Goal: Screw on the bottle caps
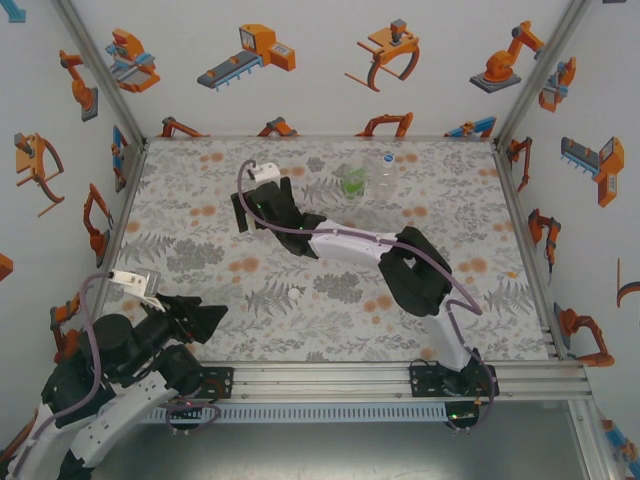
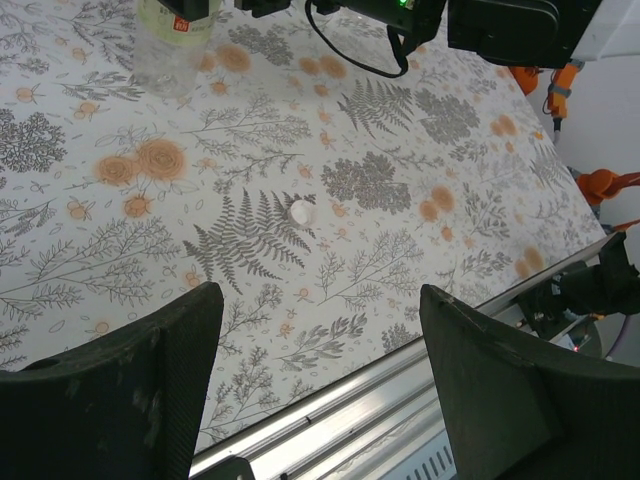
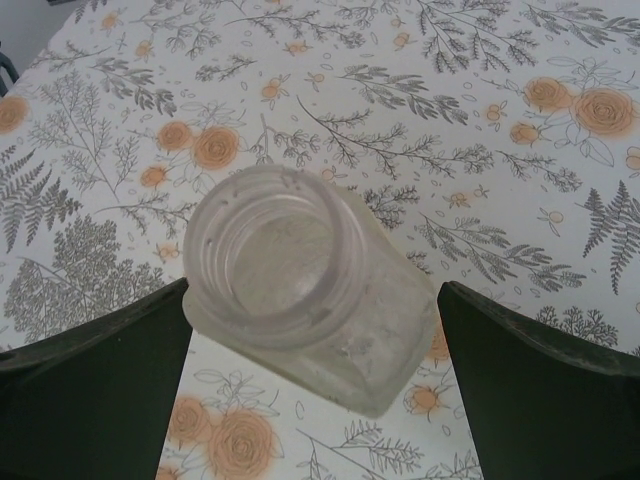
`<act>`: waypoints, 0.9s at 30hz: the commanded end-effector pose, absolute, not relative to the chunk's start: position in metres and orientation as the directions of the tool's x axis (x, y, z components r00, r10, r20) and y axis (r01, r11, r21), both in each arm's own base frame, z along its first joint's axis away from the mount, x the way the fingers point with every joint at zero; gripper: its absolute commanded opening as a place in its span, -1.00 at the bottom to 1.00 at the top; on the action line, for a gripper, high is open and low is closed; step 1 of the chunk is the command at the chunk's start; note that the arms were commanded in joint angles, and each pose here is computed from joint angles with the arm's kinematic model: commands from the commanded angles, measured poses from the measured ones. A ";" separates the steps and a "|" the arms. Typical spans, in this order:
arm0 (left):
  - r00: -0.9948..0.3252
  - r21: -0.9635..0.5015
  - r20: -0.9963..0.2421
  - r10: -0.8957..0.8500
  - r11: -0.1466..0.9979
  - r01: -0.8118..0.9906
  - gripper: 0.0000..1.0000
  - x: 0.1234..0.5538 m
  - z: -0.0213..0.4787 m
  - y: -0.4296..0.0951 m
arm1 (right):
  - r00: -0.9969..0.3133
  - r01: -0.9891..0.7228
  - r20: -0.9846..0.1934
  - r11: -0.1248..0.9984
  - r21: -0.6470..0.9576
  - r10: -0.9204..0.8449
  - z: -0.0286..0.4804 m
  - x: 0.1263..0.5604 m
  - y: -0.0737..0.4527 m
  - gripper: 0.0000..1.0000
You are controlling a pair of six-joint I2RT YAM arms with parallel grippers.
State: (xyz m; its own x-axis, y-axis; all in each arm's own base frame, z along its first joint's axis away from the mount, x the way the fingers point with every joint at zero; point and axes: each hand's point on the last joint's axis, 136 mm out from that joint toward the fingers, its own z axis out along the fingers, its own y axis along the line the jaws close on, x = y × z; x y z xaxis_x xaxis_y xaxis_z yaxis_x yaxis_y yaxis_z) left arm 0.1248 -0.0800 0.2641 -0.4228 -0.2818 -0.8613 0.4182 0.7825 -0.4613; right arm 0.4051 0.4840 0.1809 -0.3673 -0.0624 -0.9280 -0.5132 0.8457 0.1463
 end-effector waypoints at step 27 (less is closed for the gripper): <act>-0.388 -0.354 -0.908 -0.159 0.785 0.507 0.58 0.136 0.267 -0.107 | -0.299 -0.664 -0.950 0.736 0.135 -0.095 0.278 0.355 0.457 -0.08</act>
